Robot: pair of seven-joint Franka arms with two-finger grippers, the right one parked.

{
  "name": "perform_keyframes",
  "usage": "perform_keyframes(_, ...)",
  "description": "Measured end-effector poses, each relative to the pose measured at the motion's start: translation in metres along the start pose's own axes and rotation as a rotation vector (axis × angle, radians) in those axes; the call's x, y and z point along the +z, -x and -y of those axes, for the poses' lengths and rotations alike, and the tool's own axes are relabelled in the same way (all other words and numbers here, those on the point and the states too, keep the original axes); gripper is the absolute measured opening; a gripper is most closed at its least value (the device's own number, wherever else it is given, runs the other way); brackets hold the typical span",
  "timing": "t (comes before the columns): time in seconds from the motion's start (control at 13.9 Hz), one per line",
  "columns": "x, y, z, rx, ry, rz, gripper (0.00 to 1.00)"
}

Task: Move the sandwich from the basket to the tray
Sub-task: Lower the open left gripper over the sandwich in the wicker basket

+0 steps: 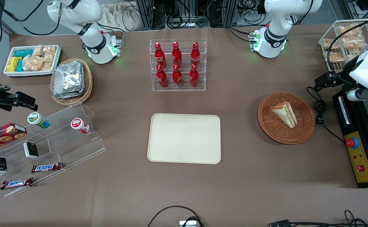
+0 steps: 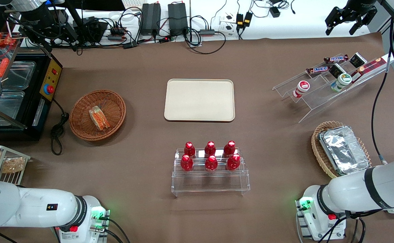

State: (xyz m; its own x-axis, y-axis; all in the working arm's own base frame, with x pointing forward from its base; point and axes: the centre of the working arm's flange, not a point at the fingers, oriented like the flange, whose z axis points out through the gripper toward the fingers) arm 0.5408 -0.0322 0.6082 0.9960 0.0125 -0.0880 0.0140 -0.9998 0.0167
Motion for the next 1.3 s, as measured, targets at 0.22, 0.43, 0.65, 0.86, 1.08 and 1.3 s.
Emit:
perform_keyframes(0.22,0.0,0.0,-0.001,0.002,0.0,0.001,1.0)
perform_keyframes(0.43,0.011,-0.002,0.0,-0.018,-0.008,0.039,1.0)
perform_keyframes(0.65,0.046,-0.007,0.004,-0.096,-0.038,0.082,1.0)
perform_keyframes(0.86,0.096,-0.006,0.005,-0.225,-0.041,0.048,1.0)
perform_keyframes(1.08,0.146,0.01,0.007,-0.327,-0.037,0.021,1.0)
perform_keyframes(1.3,0.187,0.024,0.009,-0.398,-0.029,-0.011,1.0)
